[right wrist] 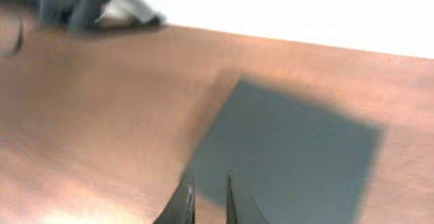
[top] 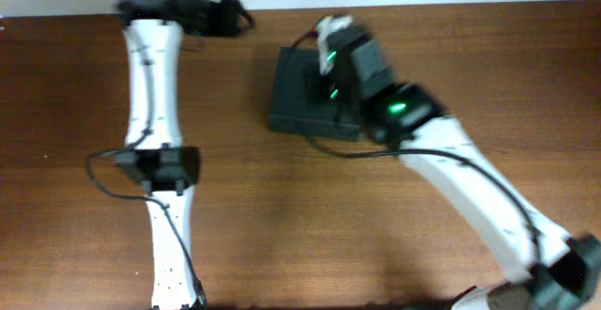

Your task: Pack container

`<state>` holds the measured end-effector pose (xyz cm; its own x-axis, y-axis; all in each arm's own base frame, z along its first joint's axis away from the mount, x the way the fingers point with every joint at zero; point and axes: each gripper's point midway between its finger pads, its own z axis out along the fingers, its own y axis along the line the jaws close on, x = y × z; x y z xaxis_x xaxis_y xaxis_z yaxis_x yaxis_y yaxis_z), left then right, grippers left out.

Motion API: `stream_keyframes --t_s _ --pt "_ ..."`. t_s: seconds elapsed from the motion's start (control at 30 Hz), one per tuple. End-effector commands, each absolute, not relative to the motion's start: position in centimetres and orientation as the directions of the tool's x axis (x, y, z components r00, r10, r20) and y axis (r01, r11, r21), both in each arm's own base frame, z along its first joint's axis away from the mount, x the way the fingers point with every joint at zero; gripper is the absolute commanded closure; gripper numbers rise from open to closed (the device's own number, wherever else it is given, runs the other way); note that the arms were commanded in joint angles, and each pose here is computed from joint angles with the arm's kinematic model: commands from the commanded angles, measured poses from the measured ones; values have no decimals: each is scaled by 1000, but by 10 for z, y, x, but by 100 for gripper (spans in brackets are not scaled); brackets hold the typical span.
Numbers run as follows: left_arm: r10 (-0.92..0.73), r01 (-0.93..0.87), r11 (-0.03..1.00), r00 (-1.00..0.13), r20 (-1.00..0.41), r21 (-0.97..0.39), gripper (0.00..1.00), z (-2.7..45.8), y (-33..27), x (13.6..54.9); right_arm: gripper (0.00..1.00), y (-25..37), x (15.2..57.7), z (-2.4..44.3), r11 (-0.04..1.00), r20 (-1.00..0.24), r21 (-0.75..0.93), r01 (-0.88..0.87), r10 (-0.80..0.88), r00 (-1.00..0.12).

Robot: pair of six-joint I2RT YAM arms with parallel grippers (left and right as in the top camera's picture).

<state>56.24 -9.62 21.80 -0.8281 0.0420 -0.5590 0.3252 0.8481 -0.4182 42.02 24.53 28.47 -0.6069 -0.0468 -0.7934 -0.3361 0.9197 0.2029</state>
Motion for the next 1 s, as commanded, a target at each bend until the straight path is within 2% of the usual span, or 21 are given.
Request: stream_keyframes --t_s 0.0,0.23,0.3,0.43,0.47,0.57,0.63,0.67,0.73,0.77,0.8,0.83,0.87,0.9,0.97 --pt "-84 225 866 -814 -574 -446 45 252 -51 558 92 189 441 312 959 -807 186 -216 24 -590" --pt "-173 97 898 -819 -547 -430 44 268 9 536 91 83 460 298 969 -737 246 -30 167 -655" --pt "-189 31 922 -834 -518 -386 41 258 27 530 91 58 461 290 959 -704 284 6 213 -678" --pt "-207 -118 970 -865 -458 -215 32 238 66 515 91 4 460 266 943 -632 308 129 304 -713" --pt "-207 -141 975 -864 -459 -175 30 236 73 514 94 -5 458 261 937 -613 314 152 322 -721" --pt "-207 -153 976 -864 -460 -153 28 236 78 513 96 -26 453 244 923 -558 322 210 364 -745" --pt "-207 -154 976 -863 -461 -152 15 236 78 514 96 -33 449 236 919 -533 317 235 378 -757" --pt "-207 -153 977 -862 -464 -151 2 236 78 514 96 -34 448 235 919 -528 314 238 377 -761" --pt "-206 -152 977 -859 -469 -151 0 237 78 516 95 -33 448 234 931 -534 297 213 347 -771" --pt "-206 -152 977 -859 -469 -151 0 237 78 516 85 -33 448 234 933 -536 294 208 341 -772" --pt "-206 -152 977 -859 -469 -151 1 237 78 516 67 -32 448 234 934 -536 293 206 339 -773" --pt "-206 -152 977 -859 -469 -151 1 237 78 516 54 -32 447 233 934 -534 293 206 339 -775" --pt "-206 -152 977 -859 -469 -151 0 237 78 516 46 -32 446 233 934 -529 292 208 339 -778" --pt "-206 -152 977 -859 -469 -151 0 237 78 516 32 -32 444 231 933 -523 292 210 339 -782" --pt "-206 -152 977 -859 -469 -151 0 237 78 516 11 -32 443 230 933 -516 291 213 340 -786"
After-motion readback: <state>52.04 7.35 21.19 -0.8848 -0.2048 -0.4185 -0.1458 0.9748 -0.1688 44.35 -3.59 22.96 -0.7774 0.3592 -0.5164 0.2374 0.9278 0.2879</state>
